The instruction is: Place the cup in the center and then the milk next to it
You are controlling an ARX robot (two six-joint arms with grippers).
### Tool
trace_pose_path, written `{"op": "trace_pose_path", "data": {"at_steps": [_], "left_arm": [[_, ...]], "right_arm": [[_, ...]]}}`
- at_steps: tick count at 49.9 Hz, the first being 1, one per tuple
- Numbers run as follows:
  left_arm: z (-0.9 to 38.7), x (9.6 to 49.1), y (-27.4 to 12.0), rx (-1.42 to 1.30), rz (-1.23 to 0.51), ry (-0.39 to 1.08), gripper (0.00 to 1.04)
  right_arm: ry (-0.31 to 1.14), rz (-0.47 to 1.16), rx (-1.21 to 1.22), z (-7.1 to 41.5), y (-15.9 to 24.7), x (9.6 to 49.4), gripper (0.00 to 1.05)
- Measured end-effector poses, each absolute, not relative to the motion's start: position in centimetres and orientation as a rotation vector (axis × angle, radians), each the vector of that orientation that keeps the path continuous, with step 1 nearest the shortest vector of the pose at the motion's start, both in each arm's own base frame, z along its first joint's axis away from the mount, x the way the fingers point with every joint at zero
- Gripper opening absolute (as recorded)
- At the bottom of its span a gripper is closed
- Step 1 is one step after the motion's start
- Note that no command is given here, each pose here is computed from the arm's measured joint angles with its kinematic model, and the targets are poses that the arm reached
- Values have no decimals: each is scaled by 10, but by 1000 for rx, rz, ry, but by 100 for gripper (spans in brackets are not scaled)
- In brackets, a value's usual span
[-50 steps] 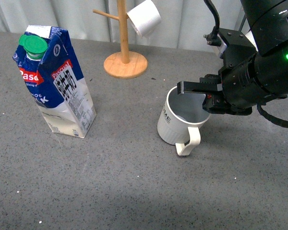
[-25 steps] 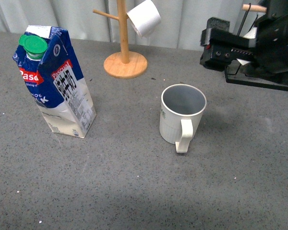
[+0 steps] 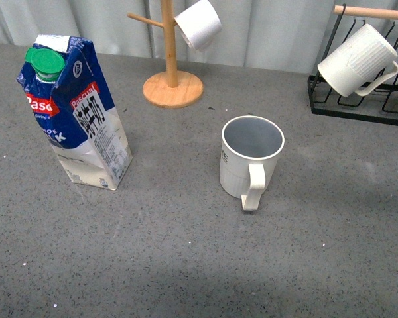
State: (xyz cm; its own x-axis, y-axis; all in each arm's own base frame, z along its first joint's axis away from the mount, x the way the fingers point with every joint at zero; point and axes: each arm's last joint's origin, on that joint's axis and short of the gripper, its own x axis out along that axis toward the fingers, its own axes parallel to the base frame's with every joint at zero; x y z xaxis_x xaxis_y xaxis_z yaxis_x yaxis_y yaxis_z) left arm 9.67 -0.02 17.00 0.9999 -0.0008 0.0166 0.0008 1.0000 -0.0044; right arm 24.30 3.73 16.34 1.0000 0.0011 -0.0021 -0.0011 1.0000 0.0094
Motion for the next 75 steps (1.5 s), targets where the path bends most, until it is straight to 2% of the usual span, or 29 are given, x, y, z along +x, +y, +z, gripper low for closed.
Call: {"op": "trace_pose_path", "data": {"at_steps": [3,6,40,75], "left_arm": [[170,97,0,-4,-1,-17,98],[170,97,0,-4,-1,-17,98],[170,97,0,-4,-1,-17,98],[170,97,0,-4,-1,-17,98]], "right_arm": [[19,1,2,160,30,229,11],[19,3,-1,160,27,220,0],[17,-2,0,162,0,158,1],[-4,1,0,168,0,124,1]]}}
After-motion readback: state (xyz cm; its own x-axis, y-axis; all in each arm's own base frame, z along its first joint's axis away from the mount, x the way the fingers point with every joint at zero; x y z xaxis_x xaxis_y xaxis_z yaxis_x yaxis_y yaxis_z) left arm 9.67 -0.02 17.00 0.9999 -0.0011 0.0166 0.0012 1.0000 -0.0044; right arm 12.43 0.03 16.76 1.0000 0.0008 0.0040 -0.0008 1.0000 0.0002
